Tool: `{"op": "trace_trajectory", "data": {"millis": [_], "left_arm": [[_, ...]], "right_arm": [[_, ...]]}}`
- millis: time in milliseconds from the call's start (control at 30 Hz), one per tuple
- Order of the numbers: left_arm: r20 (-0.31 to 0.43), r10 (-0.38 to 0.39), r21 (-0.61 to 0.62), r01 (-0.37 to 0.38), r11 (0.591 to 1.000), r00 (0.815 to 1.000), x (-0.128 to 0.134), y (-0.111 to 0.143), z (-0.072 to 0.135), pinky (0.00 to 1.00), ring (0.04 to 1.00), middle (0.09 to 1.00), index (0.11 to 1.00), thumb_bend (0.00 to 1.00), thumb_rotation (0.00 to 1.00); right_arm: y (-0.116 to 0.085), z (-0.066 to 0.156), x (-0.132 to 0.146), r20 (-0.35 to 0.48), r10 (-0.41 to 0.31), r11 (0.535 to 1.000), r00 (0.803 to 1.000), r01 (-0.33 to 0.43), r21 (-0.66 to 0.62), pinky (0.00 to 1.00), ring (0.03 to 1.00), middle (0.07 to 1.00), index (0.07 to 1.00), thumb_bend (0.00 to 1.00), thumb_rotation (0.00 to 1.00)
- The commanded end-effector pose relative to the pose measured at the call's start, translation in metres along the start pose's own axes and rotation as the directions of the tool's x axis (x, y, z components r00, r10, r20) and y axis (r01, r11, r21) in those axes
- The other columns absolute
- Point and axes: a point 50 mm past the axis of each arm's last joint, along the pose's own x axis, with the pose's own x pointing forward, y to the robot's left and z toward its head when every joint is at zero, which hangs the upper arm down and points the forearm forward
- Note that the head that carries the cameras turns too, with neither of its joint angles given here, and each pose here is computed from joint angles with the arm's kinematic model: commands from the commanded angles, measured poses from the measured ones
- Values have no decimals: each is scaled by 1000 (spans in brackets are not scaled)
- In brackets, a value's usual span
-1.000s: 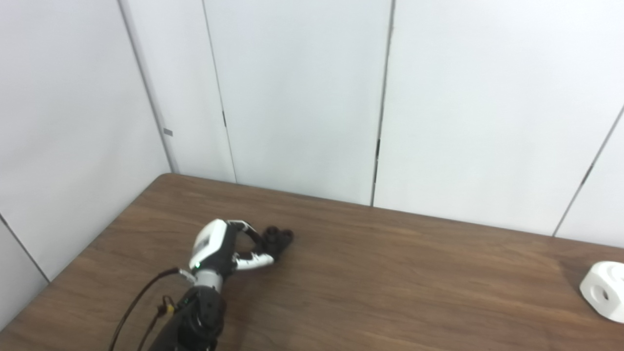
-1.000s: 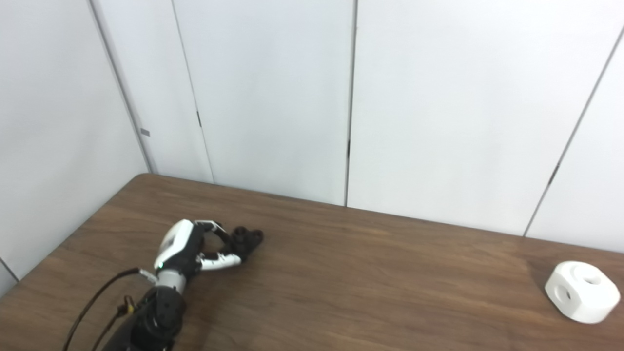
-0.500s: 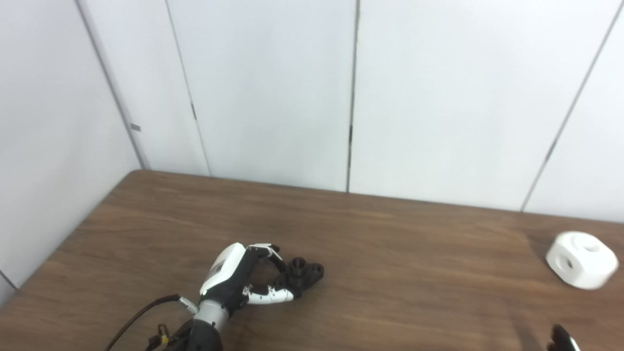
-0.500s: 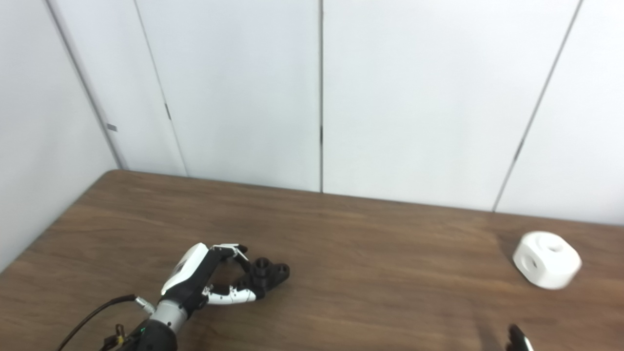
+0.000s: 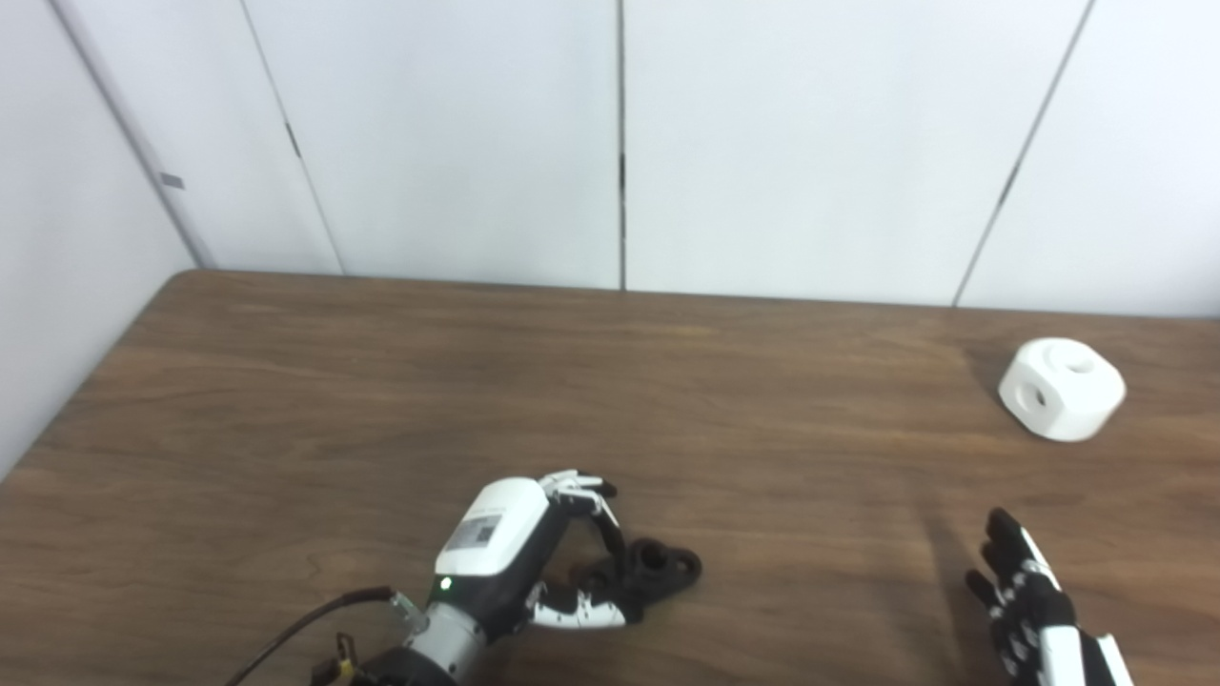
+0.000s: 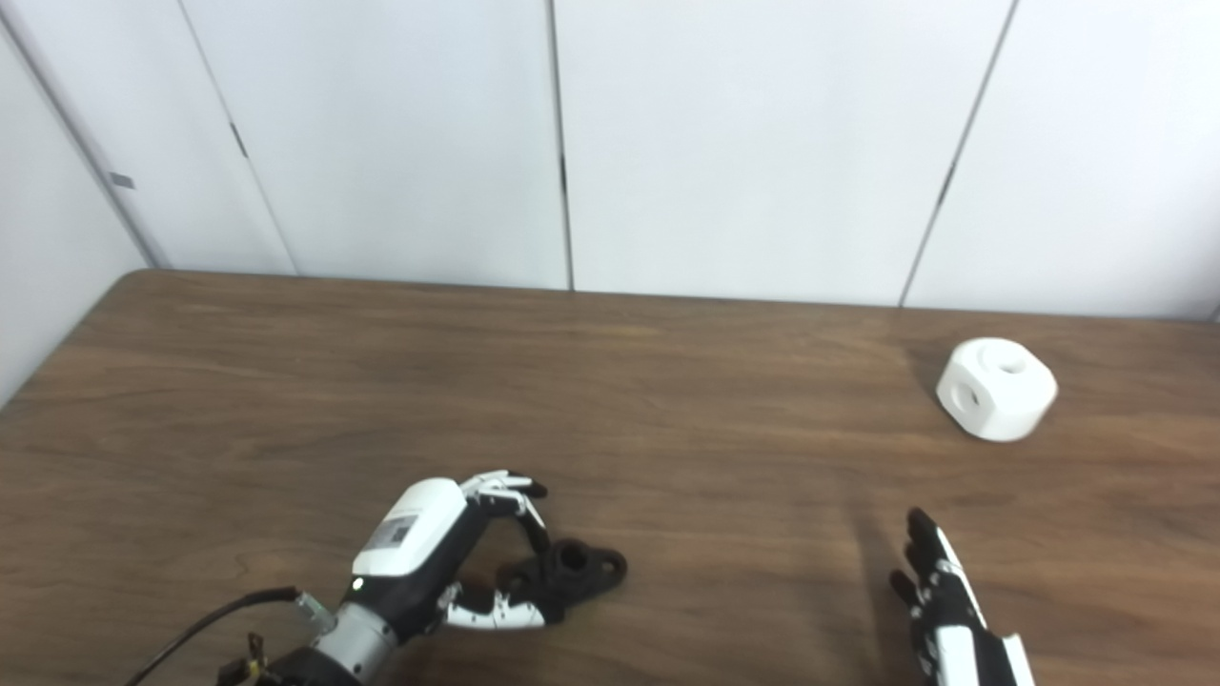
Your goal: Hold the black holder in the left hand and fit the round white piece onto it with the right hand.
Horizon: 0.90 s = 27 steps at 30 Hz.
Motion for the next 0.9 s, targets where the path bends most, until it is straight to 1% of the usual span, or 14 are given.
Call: {"op": "trace_trajectory", "data": {"millis": [0,133,233,433,567,767,867], "left_arm": [[30,-84,33,83,996,996,-9,-15,9,910,876,809,488,517,45],[62,-118,51,115,992,991,-14,-24,18,930,882,811,487,518,46],[100,-146,59,141,988,984,-18,-32,24,960,894,815,487,518,46],[143,-199,72,191,979,969,-19,-39,28,997,924,835,486,519,47],[154,-227,72,218,973,962,-20,-42,30,1000,942,851,486,519,47],[161,-231,74,222,972,960,-21,-45,29,1000,938,847,486,520,47],[151,-237,78,227,971,960,-21,-44,26,1000,938,845,486,519,46]], "right_arm": [[18,11,-6,34,-35,997,999,33,63,944,980,973,942,629,1000],[21,15,-6,34,-44,996,998,41,77,953,983,968,941,625,995],[23,17,-6,30,-47,996,998,44,73,958,987,971,941,629,999],[26,20,-4,27,-49,996,998,47,73,969,993,973,934,652,998],[27,22,-4,30,-49,996,998,47,71,982,992,972,935,647,1000],[27,24,-2,27,-40,998,999,38,57,970,994,970,937,654,1000],[26,24,-1,28,-39,998,999,37,46,967,987,970,928,656,1000]]}}
